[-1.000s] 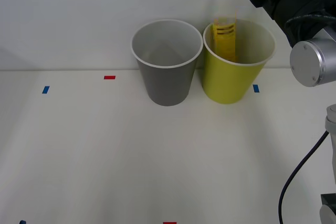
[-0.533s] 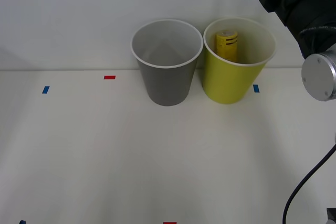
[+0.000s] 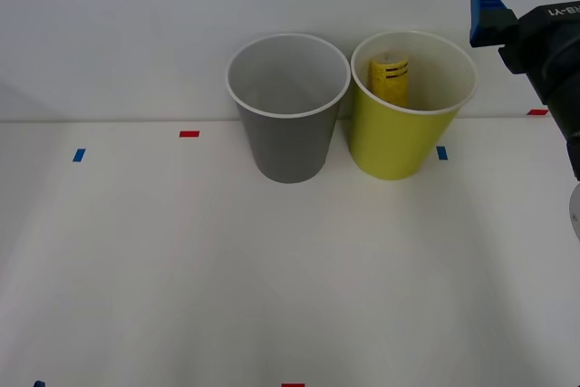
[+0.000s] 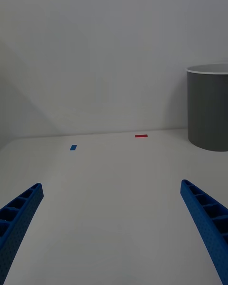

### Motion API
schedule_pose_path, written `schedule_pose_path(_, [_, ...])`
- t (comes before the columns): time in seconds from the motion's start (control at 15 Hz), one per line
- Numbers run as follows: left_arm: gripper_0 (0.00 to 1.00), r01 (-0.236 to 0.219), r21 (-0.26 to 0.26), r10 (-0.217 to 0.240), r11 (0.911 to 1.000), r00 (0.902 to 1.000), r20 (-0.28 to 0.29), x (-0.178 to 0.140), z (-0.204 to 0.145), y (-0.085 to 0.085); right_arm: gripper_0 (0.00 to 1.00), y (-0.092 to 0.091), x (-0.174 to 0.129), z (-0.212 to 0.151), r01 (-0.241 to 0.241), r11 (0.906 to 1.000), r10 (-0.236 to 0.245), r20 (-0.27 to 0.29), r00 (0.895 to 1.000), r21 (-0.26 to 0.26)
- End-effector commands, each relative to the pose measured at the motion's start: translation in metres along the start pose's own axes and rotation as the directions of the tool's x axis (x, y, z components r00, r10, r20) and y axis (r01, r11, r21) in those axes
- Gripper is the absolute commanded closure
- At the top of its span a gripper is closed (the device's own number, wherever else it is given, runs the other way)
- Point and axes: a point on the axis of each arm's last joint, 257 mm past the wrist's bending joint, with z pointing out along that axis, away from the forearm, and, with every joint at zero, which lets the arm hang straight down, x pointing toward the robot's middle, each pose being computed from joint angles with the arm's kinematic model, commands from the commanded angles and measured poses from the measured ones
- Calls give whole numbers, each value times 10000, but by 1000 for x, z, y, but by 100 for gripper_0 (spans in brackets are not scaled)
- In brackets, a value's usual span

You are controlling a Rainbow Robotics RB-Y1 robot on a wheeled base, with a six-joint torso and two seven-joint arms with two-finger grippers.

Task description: Put cans in the gray bin and PET bottles in the light green bin.

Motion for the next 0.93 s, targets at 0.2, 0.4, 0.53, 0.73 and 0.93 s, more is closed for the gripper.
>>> schedule_pose_path(0.2, [0,0,0,0,10000,10000,0,0,0,0,0,-16,27,-53,543,9977,-535,-206,9984,399])
schedule_pose_path(0.4, [0,0,0,0,10000,10000,0,0,0,0,0,-22,50,-80,590,9973,-576,-329,9978,439])
schedule_pose_path(0.53, [0,0,0,0,10000,10000,0,0,0,0,0,-19,67,-98,686,9971,-667,-549,9963,338])
schedule_pose_path(0.73, [0,0,0,0,10000,10000,0,0,0,0,0,-22,86,-126,598,9977,-569,-850,9948,319])
schedule_pose_path(0.93, [0,0,0,0,10000,10000,0,0,0,0,0,-22,99,-157,392,9987,-362,-904,9952,317])
